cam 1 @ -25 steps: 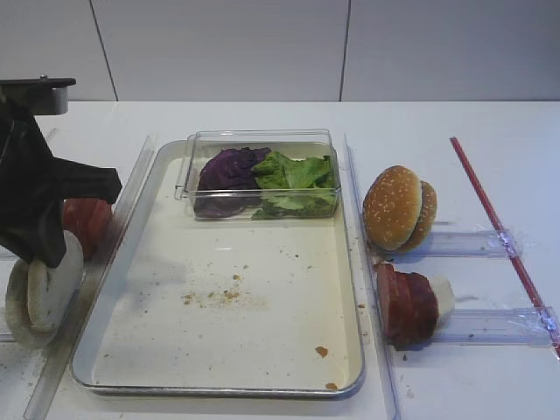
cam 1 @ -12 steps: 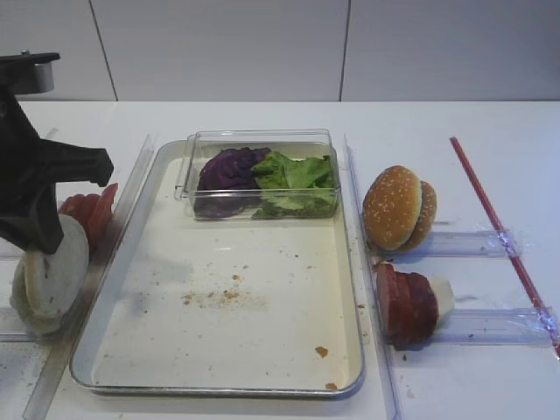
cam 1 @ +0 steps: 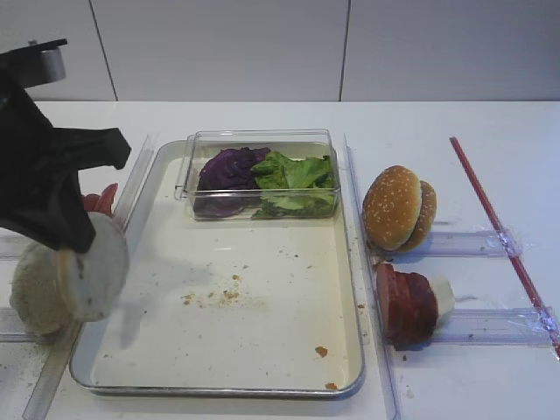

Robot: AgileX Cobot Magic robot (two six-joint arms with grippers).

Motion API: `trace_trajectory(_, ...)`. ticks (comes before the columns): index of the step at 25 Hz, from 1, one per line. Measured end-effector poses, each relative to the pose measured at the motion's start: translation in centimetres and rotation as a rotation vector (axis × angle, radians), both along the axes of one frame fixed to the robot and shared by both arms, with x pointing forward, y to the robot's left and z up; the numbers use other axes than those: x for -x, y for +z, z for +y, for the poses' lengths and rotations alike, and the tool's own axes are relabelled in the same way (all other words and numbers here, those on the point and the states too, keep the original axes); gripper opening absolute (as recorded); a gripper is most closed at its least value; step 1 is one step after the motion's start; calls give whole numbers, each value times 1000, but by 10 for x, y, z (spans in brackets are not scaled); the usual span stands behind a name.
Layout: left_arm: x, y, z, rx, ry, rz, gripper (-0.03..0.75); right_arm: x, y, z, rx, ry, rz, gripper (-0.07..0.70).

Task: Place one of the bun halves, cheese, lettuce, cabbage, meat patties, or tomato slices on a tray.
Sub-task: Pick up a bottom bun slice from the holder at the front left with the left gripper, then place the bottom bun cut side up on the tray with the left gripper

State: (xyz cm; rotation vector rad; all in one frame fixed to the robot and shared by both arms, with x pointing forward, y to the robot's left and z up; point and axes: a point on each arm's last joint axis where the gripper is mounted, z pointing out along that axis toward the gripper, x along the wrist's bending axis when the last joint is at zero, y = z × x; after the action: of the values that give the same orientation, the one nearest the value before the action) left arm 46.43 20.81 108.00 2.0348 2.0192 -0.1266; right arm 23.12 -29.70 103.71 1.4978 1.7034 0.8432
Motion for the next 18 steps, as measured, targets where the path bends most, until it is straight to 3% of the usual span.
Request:
trace_trajectory(11, 4, 4, -17, 181, -120, 14, 60, 0, 0, 0, 0, 0, 0, 506)
trace_trajectory(18, -12, -18, -33, 275, -211, 91, 60, 0, 0, 0, 0, 0, 0, 506)
